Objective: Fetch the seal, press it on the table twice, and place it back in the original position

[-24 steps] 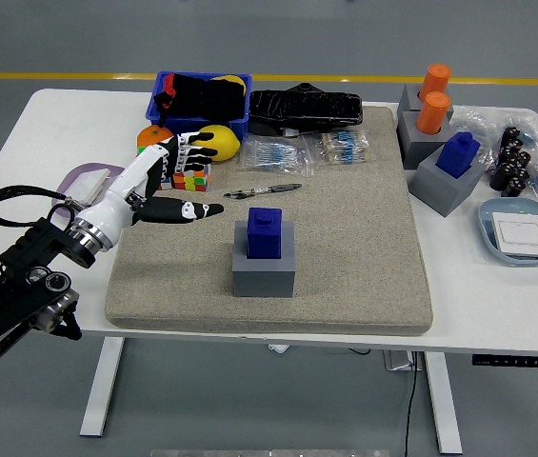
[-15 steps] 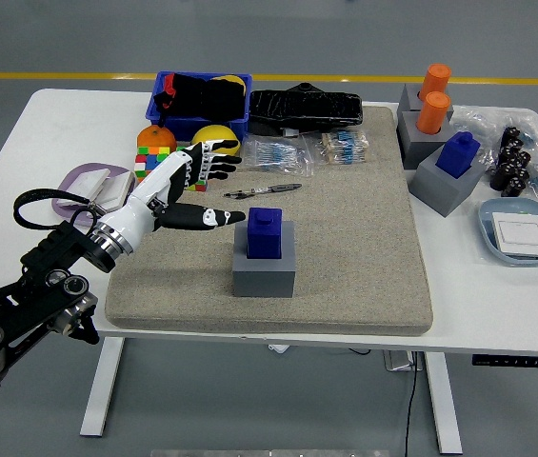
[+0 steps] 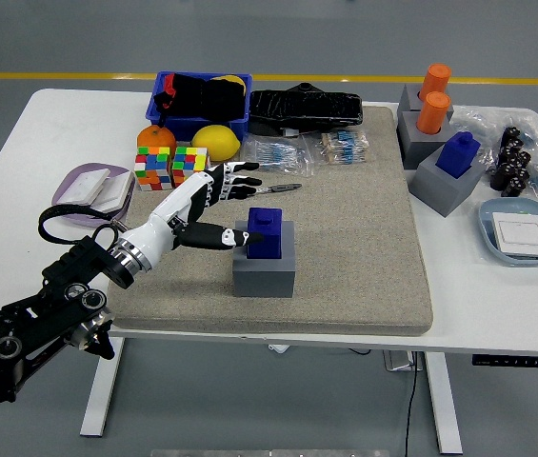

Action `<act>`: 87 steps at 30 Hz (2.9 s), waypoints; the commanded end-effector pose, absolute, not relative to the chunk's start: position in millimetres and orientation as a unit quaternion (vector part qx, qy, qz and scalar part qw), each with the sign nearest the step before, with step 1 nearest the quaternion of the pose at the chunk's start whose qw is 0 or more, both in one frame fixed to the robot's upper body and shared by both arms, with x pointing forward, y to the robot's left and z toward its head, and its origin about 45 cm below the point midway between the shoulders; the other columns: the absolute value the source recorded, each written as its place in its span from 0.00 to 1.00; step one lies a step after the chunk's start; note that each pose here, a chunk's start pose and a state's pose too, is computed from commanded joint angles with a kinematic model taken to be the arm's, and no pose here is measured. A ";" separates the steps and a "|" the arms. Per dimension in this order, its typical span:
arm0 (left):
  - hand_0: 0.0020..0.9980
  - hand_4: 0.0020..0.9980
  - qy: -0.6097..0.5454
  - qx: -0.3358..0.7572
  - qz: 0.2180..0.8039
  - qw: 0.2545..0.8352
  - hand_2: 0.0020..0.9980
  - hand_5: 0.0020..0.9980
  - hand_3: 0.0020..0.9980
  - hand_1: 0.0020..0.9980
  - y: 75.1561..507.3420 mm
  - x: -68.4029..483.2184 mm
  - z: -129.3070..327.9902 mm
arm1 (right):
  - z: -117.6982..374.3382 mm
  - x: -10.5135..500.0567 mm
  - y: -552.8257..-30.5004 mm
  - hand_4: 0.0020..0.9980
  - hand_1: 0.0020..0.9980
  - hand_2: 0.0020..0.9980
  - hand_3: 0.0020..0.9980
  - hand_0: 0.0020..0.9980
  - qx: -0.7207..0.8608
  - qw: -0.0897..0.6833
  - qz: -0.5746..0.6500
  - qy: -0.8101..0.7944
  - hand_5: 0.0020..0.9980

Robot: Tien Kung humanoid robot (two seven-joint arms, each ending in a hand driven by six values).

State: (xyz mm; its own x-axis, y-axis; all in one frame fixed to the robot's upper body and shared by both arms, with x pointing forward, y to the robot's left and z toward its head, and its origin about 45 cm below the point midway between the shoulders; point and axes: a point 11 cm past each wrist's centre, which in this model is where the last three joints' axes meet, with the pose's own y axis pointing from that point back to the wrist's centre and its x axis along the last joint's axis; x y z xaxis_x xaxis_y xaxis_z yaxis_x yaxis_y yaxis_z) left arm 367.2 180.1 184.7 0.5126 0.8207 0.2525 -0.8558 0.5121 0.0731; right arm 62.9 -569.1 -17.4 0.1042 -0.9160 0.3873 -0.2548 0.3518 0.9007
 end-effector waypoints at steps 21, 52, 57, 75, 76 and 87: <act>0.63 0.99 -0.090 0.105 0.487 0.862 0.74 0.00 0.88 0.68 177.6 362.7 171.0 | -16.5 62.2 -570.1 0.83 0.70 0.67 0.66 0.79 0.487 0.565 -0.293 -0.598 0.47; 0.63 0.90 -0.075 0.099 0.485 0.866 0.70 0.00 0.85 0.68 163.8 354.2 158.8 | -16.7 61.9 -569.9 0.84 0.70 0.67 0.66 0.80 0.487 0.563 -0.293 -0.600 0.47; 0.63 0.88 -0.071 0.096 0.486 0.866 0.64 0.00 0.84 0.66 163.2 354.2 158.3 | -16.7 62.6 -569.7 0.84 0.70 0.67 0.66 0.80 0.487 0.563 -0.293 -0.600 0.47; 0.63 0.77 -0.078 0.102 0.497 0.858 0.54 0.00 0.81 0.57 162.8 355.8 153.0 | -16.2 63.7 -570.1 0.84 0.70 0.67 0.66 0.79 0.487 0.561 -0.291 -0.603 0.47; 0.63 0.77 -0.080 0.102 0.499 0.857 0.54 0.00 0.81 0.57 162.9 356.3 153.3 | -16.1 63.7 -570.2 0.84 0.70 0.67 0.66 0.79 0.487 0.561 -0.291 -0.604 0.47; 0.64 0.61 -0.080 0.094 0.509 0.852 0.45 0.00 0.78 0.47 163.3 360.4 154.0 | -15.4 65.3 -570.9 0.83 0.70 0.67 0.66 0.79 0.486 0.559 -0.287 -0.608 0.47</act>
State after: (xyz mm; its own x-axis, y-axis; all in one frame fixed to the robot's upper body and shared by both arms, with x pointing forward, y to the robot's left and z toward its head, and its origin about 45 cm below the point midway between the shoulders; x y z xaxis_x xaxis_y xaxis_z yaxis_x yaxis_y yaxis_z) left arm 360.4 163.3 154.0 0.4682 0.8527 0.2319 -0.8827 0.4633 0.0788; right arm 65.3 -570.9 -15.4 0.0963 -0.9115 0.3999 -0.2691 0.3629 0.8921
